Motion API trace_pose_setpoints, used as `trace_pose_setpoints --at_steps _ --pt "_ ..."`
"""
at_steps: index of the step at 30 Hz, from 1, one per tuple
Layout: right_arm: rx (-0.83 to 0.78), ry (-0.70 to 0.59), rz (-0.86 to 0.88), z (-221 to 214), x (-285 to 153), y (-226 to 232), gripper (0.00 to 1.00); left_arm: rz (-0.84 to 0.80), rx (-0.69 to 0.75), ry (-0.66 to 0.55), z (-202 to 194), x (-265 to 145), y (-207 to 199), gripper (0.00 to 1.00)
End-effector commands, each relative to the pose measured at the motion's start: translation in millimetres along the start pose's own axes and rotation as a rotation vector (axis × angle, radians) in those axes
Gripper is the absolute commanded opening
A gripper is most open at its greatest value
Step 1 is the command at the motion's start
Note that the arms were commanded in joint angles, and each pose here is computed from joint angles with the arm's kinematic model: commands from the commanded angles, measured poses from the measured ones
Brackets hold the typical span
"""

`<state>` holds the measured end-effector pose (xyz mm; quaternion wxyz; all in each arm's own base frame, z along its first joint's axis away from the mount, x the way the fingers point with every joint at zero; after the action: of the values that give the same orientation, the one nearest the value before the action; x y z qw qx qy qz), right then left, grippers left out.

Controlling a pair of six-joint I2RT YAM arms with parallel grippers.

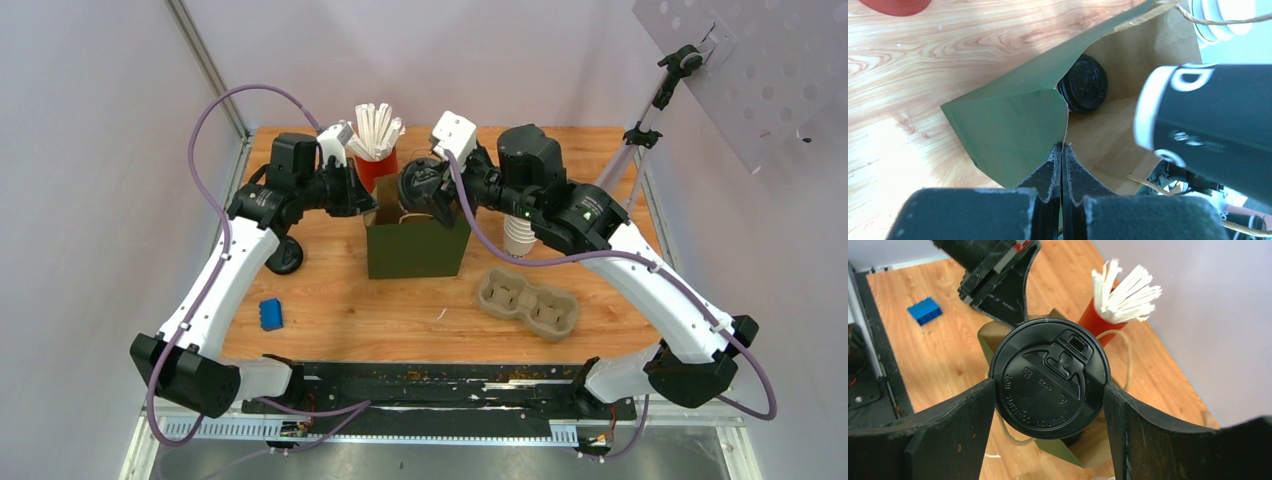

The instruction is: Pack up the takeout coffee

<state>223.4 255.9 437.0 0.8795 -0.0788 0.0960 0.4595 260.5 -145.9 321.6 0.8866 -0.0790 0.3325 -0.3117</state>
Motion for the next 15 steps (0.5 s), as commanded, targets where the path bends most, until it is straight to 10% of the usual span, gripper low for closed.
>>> trace_pose_setpoints --at_steps 1,7,15 --pt "0.031 0.019 0.071 -11 -5 9 0.73 -0.090 0.052 -0.033 -1 -8 -14 0.00" --pt "-0.016 0.080 0.112 -32 7 11 0.73 -0.033 0.057 -0.014 -4 -6 -6 0.04" --pt "-0.094 0.104 0.142 -50 25 10 0.73 0.066 0.017 -0.008 19 -22 -8 0.43"
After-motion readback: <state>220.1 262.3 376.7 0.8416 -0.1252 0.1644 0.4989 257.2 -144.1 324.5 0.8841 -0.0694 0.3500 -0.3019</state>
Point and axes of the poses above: each gripper's point midway between its finger pads, its own x axis out along the fingers, its own y axis along the line the jaws close on, z = x × y, the point moved 7 cm from there along -x, back along the fingers, and after that the axes turned 12 degrees about x, right-handed, at the moved point
